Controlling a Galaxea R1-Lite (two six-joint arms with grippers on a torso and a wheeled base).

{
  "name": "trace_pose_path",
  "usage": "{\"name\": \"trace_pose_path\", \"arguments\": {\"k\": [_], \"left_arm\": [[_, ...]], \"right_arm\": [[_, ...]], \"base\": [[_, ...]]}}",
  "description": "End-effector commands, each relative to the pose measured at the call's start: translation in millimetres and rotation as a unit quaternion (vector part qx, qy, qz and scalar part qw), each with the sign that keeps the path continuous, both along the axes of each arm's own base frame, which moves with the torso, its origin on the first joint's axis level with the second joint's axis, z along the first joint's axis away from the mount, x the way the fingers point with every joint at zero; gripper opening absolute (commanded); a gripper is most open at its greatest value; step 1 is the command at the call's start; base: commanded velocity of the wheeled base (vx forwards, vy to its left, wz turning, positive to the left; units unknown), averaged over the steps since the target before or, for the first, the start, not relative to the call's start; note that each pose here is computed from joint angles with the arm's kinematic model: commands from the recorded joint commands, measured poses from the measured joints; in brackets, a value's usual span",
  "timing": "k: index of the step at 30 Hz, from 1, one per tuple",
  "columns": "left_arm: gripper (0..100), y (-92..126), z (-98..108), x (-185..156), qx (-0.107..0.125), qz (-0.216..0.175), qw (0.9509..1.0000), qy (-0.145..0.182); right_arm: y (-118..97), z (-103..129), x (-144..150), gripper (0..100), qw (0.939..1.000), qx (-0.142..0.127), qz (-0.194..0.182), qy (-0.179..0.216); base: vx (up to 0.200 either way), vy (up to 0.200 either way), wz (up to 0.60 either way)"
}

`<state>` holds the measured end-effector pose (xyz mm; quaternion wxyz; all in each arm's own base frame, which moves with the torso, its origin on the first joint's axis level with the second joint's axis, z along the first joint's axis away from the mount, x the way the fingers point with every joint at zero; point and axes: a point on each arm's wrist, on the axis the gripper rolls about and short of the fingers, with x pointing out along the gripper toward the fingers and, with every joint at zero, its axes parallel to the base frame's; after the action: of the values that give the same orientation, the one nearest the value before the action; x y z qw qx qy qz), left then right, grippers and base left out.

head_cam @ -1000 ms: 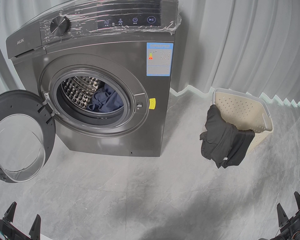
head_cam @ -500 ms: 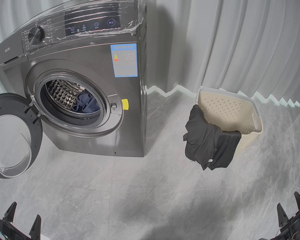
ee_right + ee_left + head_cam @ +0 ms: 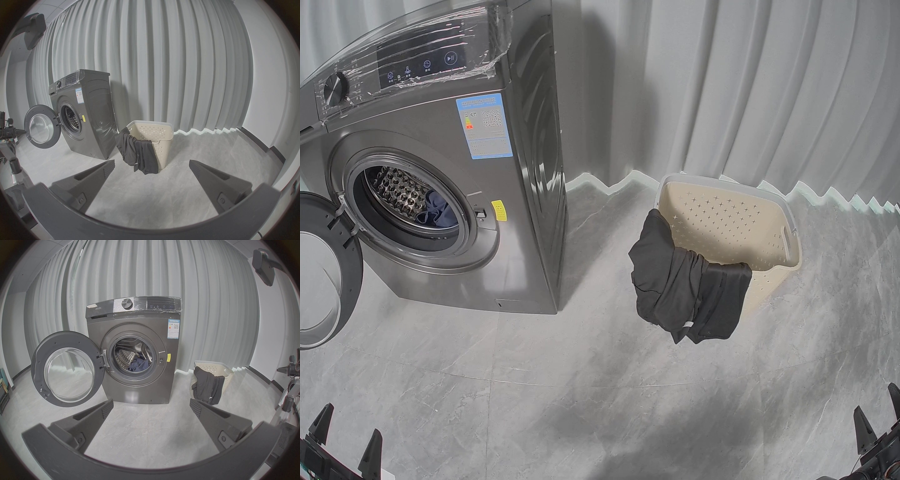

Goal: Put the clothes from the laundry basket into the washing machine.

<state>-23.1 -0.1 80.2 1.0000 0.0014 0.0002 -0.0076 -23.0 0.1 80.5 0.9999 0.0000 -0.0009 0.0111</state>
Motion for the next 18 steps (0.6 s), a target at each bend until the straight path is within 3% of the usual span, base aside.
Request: {"name": "trace_pose_path", "arguments": {"k": [1,7,16,18], "left_arm": [[100,0.0,-4.3,0.2,0.000,0.000,1.0000,0.001],[100,0.0,-4.5,0.2,-0.001,0.001,1.0000,0.002],[100,0.0,-4.3,0.2,0.000,0.000,1.0000,0.001],[100,0.0,-4.3,0.2,0.000,0.000,1.0000,0.001]], "right_arm": [[0.0,-4.4,0.0,100,1.0000,0.000,0.000,0.000],[0.0,-4.4,0.0,100,1.0000,0.000,0.000,0.000],[0.0,-4.4,0.0,100,1.0000,0.000,0.000,0.000],[0.0,-4.4,0.0,100,1.0000,0.000,0.000,0.000]], "base": [[0.000,0.000,0.00],[0.000,-0.200,0.00],[0.000,0.000,0.00],[0.000,-0.200,0.00]]}}
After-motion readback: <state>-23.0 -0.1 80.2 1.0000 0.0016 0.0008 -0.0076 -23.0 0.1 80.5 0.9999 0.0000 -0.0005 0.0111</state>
